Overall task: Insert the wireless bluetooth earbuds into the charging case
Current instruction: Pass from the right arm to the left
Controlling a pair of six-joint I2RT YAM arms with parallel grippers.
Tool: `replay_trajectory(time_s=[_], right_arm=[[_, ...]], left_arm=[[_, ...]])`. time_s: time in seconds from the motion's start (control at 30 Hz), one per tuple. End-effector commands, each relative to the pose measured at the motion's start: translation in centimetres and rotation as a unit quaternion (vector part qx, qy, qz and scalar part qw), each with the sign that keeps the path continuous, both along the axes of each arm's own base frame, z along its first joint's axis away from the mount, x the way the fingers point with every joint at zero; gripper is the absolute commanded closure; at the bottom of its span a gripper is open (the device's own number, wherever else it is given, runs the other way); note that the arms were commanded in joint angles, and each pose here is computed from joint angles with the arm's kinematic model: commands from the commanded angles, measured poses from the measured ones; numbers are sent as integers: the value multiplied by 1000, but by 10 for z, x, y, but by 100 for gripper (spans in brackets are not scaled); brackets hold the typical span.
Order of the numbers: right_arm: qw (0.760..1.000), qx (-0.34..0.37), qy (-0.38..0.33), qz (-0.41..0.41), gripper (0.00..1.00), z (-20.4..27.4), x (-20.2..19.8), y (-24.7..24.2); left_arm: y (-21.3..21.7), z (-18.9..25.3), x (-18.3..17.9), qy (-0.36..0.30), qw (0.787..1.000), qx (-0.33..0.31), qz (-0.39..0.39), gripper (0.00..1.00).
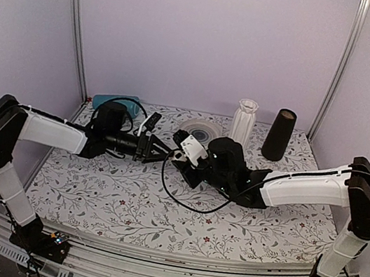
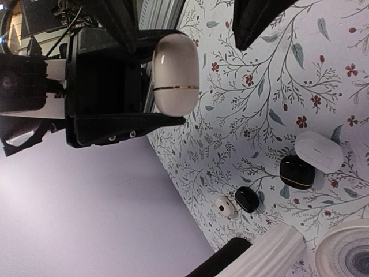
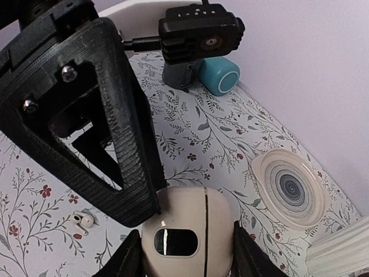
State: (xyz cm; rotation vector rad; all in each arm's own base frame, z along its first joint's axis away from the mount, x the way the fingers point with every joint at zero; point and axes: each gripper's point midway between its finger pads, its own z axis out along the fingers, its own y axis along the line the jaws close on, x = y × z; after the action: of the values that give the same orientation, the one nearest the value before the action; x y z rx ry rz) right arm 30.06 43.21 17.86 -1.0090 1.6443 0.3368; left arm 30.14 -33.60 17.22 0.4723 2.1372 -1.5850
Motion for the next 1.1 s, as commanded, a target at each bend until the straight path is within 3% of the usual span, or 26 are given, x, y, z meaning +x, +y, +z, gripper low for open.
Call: replay_trajectory(time_s=[0.0,0.57,0.77,0.83,0.93,1.07], right_arm=[[999,27,-29,-1,59,40,1,2],[999,25,-1,34,59,32,-12,10],[999,23,2,28,58,30,-10,10],[999,24,5,27,50,29,-10,10],[999,33,14,26,33,31,-10,9],[996,65,40,40,18,40,-14,2]], left_arm=[[-12,23,-5,-21,999,-26,-24,45],[-27,29,-6,-25,998,-45,-33,66],[-28,31,-9,-29,998,-49,-42,92],[-27,33,-9,-35,997,-49,-42,100],[-25,38,-12,-56,996,-54,-44,100],[-20,54,-14,-109,991,-59,-44,100]])
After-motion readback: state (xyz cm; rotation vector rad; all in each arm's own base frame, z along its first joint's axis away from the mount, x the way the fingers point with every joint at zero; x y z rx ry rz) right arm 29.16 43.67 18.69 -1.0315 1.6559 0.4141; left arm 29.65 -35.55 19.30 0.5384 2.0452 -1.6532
